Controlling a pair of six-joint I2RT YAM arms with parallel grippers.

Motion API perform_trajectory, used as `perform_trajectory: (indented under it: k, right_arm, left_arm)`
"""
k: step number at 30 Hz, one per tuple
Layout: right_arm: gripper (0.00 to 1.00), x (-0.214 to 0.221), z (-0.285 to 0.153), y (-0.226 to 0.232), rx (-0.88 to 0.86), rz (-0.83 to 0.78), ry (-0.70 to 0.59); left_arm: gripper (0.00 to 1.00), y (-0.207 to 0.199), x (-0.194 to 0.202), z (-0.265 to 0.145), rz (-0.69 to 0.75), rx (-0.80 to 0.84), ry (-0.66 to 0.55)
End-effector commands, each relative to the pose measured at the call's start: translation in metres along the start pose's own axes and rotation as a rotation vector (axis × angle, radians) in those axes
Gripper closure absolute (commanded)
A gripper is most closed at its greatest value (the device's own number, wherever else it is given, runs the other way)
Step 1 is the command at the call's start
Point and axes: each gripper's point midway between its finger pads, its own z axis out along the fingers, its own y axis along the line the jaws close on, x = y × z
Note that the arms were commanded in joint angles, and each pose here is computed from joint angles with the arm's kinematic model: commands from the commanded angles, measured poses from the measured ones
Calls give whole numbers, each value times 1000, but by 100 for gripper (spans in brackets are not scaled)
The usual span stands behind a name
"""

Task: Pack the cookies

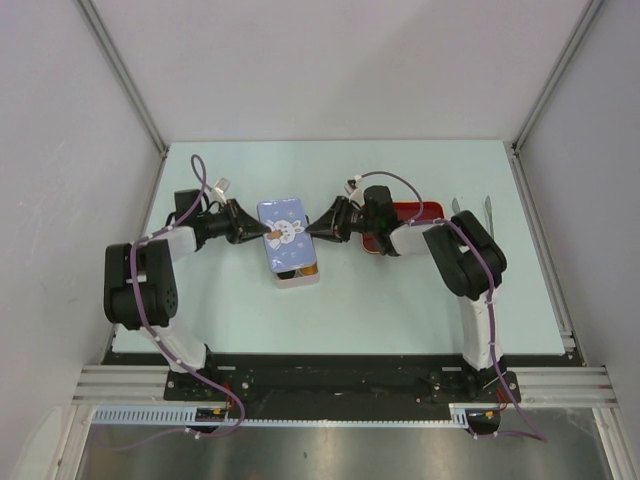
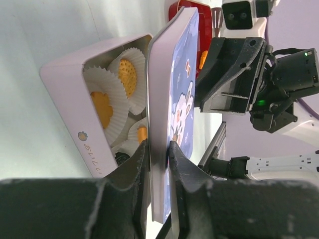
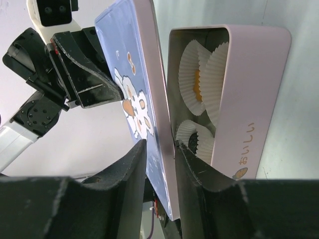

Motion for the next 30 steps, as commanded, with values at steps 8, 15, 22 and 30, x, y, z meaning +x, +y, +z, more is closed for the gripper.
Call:
perform_trajectory:
  k: [8,15,22,30]
  right_arm:
    - [69,-8,-12,62,-100,-163,-12]
    - [70,-5,-13,54,-63,-173,-2]
    - [71,-3,-11,46,-45,-172,9]
    - [71,3,-7,30,-16,-161,29]
  left_arm:
    - [79,25,20,13,-50,-68,51]
    - [71,32,24,16,-36,-118,63]
    - [67,39,24,16,-28,-150,69]
    - [66,36,20,16,-16,-143,67]
